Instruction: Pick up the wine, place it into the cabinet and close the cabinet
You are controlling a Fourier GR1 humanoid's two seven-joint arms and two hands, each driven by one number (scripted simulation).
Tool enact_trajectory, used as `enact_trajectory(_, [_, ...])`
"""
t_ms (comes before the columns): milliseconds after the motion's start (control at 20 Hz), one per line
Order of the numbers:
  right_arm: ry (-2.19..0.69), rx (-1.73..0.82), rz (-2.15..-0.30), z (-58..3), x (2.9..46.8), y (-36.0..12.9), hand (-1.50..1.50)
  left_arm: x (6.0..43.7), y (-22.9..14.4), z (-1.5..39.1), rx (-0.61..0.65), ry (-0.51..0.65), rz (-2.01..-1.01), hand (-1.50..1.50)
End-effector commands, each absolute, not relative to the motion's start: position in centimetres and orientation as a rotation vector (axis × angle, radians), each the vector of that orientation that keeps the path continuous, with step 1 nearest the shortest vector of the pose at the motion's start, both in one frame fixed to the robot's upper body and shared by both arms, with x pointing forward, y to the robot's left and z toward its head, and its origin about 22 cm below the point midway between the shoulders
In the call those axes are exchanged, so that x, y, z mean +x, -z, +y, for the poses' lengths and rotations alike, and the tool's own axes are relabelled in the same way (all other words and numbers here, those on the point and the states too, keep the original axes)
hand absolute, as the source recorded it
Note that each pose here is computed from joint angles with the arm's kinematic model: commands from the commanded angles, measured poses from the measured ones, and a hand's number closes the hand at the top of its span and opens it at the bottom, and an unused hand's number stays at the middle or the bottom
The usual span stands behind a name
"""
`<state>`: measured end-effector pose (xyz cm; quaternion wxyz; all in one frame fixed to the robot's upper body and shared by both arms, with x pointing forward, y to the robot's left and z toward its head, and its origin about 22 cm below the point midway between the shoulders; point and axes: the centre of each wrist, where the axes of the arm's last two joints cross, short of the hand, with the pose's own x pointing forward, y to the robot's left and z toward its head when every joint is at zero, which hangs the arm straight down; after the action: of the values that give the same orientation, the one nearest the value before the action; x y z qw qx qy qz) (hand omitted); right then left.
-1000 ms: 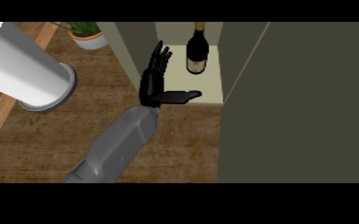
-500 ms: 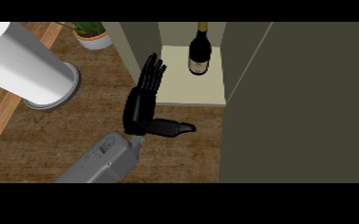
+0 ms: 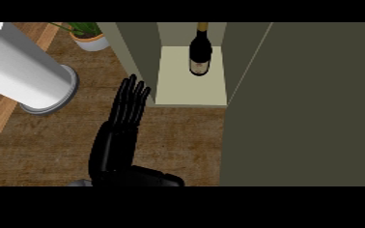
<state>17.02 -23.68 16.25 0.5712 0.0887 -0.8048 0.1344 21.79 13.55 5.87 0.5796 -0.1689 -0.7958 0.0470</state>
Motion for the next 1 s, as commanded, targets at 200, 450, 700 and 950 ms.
enact_trajectory(200, [-0.674,0.264,-1.786,-23.9,16.2,-16.3,1.50,17.3,-7.4,17.3,-0.326,-0.155,-1.891,-1.50])
enact_trajectory(450, [-0.779,0.376,-1.739,-22.7,14.2,-16.8,1.50,15.8,-6.9,20.2,-0.219,-0.183,-1.887,-1.50])
enact_trajectory(700, [-0.721,0.539,-1.658,-20.6,12.9,-16.9,1.50,14.3,-9.1,23.2,-0.180,-0.224,-1.925,-1.50])
enact_trajectory(950, [-0.757,0.590,-1.657,-17.9,12.2,-17.6,1.50,12.5,-9.7,27.2,-0.203,-0.231,-1.929,-1.50])
